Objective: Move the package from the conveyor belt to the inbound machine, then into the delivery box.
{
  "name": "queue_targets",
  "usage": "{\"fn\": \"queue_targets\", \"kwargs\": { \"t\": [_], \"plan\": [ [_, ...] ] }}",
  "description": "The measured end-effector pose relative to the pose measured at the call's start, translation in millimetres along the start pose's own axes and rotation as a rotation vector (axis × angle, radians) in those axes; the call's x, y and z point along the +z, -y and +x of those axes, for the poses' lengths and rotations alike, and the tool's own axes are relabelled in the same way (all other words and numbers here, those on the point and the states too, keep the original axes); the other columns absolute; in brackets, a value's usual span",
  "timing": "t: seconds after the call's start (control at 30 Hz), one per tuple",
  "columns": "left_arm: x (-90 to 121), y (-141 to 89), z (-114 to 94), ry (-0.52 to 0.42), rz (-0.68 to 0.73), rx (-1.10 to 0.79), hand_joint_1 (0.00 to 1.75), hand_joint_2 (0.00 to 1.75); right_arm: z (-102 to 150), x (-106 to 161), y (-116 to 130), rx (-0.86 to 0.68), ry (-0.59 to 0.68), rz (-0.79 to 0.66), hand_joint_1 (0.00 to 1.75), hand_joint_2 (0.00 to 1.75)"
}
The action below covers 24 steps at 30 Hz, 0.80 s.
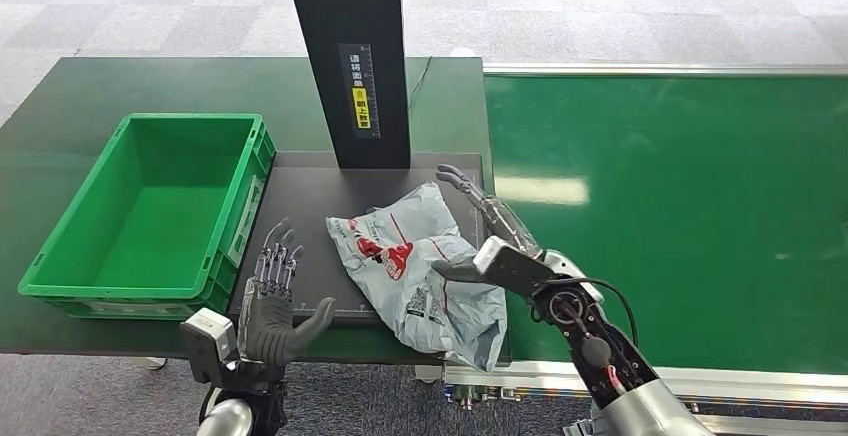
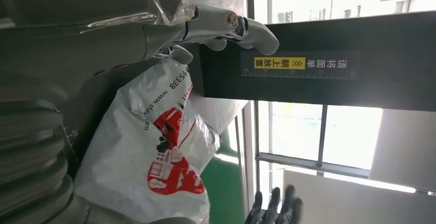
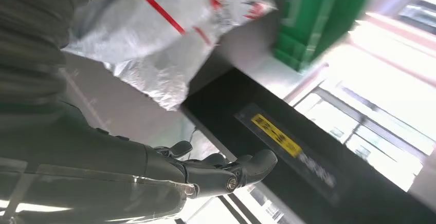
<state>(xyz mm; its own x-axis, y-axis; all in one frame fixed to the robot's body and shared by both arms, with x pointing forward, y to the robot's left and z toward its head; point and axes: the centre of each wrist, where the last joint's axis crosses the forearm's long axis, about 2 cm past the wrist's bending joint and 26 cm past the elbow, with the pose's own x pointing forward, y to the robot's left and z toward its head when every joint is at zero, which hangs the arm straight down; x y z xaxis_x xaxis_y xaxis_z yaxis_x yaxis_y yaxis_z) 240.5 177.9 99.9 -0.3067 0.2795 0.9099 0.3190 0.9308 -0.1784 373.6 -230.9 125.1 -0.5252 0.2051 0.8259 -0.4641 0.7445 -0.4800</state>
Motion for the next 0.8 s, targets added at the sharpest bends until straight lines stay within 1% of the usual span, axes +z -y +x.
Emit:
{"fn": "queue_targets", "kwargs": {
  "t": [0.17, 0.27, 0.33, 0.47, 0.63, 0.7, 0.8],
  "plan": [
    [-1.5, -1.0, 3.6, 0.020, -0.023, -0.054, 0.00, 1.75, 5.1, 18.9, 4.5, -0.311, 0.094, -0.087, 0.00, 1.75],
    [-4.9, -2.2, 5.6, 0.033, -0.032, -0.219, 0.00, 1.75, 8.1, 30.3, 4.5, -0.529, 0.170, -0.101, 0.00, 1.75],
    [-8.9, -1.2, 7.2, 0.043, -0.044, -0.331, 0.00, 1.75, 9.4, 37.3, 4.8, -0.612, 0.208, -0.107, 0.00, 1.75],
    [-18.5, 4.8, 9.9, 0.035, -0.089, -0.557, 0.00, 1.75, 9.8, 48.6, 4.4, -0.654, 0.230, -0.124, 0.00, 1.75],
    [-28.6, 13.7, 7.6, -0.014, -0.137, -0.880, 0.00, 1.75, 11.5, 60.2, 0.4, -0.662, 0.235, -0.140, 0.00, 1.75],
    [-30.5, 16.2, 4.3, -0.048, -0.159, -0.959, 0.00, 1.75, 12.2, 65.1, -2.4, -0.663, 0.234, -0.144, 0.00, 1.75],
    [-32.6, 18.0, -0.6, -0.096, -0.180, -1.018, 0.00, 1.75, 12.6, 71.7, -5.5, -0.665, 0.233, -0.158, 0.00, 1.75]
  ]
}}
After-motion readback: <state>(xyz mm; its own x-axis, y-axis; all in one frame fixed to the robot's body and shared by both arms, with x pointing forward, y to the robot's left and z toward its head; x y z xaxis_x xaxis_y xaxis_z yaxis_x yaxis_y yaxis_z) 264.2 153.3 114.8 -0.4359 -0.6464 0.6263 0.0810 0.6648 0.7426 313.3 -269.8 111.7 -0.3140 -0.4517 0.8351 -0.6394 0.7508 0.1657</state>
